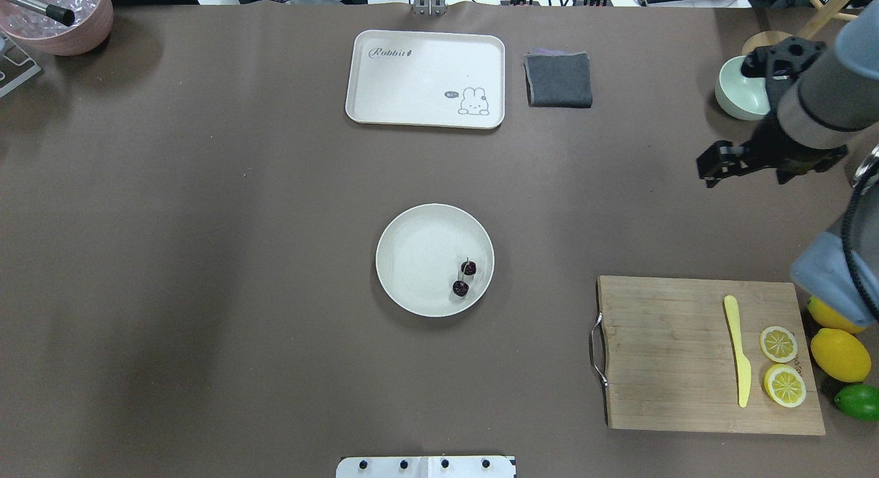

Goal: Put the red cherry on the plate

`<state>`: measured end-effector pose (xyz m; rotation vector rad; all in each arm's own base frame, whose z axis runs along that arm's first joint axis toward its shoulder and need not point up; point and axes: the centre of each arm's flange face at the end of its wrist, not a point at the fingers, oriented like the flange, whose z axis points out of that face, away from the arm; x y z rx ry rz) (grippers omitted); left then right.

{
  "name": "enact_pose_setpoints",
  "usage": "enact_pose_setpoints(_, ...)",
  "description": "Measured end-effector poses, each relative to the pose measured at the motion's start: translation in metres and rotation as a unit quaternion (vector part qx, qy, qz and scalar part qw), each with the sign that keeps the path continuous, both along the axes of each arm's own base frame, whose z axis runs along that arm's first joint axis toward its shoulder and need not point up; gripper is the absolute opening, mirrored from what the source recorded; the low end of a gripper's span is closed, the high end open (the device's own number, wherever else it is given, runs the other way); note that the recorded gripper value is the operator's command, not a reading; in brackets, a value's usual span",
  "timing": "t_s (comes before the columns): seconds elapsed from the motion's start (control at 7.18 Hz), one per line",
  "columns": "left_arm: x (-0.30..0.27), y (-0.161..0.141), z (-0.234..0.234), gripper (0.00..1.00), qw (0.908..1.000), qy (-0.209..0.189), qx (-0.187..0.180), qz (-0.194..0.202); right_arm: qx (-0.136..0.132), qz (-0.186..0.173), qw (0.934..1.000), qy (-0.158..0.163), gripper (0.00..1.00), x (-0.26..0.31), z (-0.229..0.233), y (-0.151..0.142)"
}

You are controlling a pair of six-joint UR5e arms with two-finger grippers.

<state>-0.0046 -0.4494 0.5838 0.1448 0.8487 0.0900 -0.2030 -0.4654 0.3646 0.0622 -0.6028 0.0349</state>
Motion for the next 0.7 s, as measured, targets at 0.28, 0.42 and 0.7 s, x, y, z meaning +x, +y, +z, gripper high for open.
enact_pose_setpoints(0.28, 0.0, 0.0, 0.007, 0.98, 1.0, -0.003, -0.007, -0.001, -0.031, -0.024, 0.9992, -0.001, 1.0, 0.096, 0.079, 0.006)
enact_pose_setpoints(0.42, 0.0, -0.001, 0.011, 0.98, 0.9999, -0.005, -0.012, -0.001, -0.045, -0.03, 0.9985, -0.009, 1.0, 0.141, 0.118, 0.009)
enact_pose_setpoints(0.7, 0.001, -0.002, 0.013, 0.98, 0.9999, -0.006, -0.016, -0.001, -0.061, -0.027, 0.9971, -0.037, 1.0, 0.207, 0.172, 0.013)
